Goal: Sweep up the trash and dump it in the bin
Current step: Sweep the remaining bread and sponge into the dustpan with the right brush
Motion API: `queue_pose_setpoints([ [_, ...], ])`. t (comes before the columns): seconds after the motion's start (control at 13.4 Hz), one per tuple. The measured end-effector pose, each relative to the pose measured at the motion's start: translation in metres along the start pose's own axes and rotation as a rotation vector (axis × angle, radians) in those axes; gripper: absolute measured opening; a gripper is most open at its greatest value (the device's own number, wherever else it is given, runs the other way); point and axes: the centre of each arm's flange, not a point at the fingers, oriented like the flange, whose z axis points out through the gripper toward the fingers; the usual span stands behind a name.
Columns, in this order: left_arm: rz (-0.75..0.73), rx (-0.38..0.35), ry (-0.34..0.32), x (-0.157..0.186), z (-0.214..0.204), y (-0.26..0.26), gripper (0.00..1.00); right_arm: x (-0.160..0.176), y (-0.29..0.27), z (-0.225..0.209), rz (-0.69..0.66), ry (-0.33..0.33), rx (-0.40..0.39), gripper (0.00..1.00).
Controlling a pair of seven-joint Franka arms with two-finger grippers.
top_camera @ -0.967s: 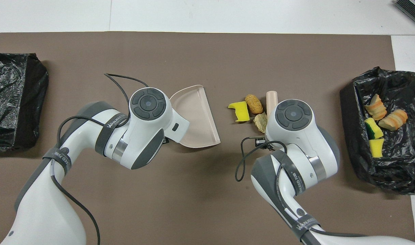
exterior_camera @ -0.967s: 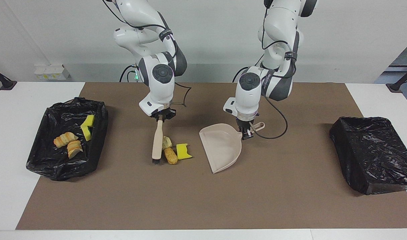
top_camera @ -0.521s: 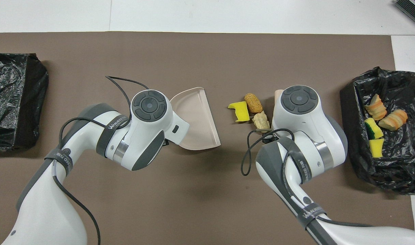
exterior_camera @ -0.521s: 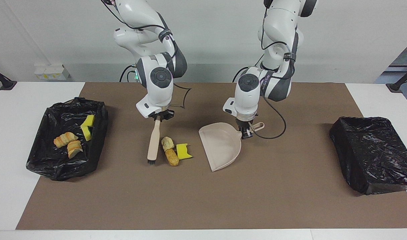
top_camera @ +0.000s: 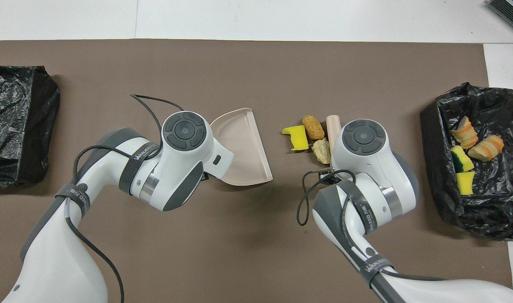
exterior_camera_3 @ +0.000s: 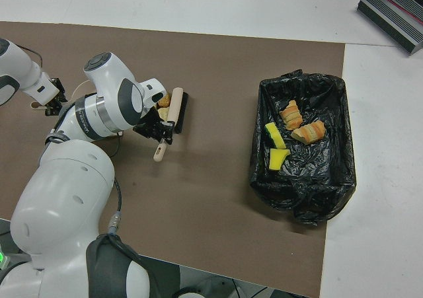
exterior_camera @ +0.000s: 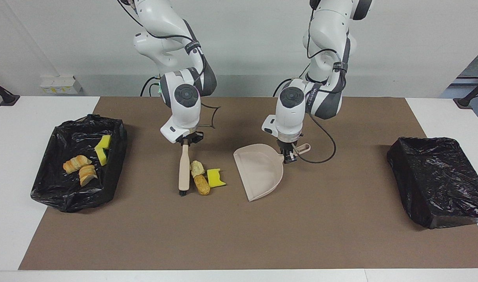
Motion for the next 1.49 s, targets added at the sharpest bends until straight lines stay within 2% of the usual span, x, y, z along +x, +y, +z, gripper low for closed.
queue_pose_setpoints([
  [0.3,-0.001,-0.002,-0.002,0.0,0.001,0.001,0.32,0.005,-0.036,-0.007,-0.03,0.008,0.042,0.26],
  [0.59,-0.017,-0.004,-0.004,-0.002,0.002,0.002,0.32,0.001,-0.093,-0.012,-0.095,0.057,0.121,0.26],
  [0.74,-0.029,-0.004,-0.004,-0.003,0.002,0.003,0.32,-0.008,-0.115,-0.015,-0.242,0.063,0.151,0.26],
  [0.89,-0.035,-0.004,-0.003,-0.003,0.002,0.003,0.32,-0.012,-0.124,-0.018,-0.381,0.057,0.216,0.26],
  [1.12,-0.037,0.003,0.004,-0.004,0.002,0.003,0.32,-0.009,-0.118,-0.026,-0.449,0.063,0.268,0.26],
  [1.49,-0.041,0.036,0.038,-0.011,0.002,-0.007,0.32,-0.001,-0.052,-0.058,-0.364,0.042,0.285,0.26],
])
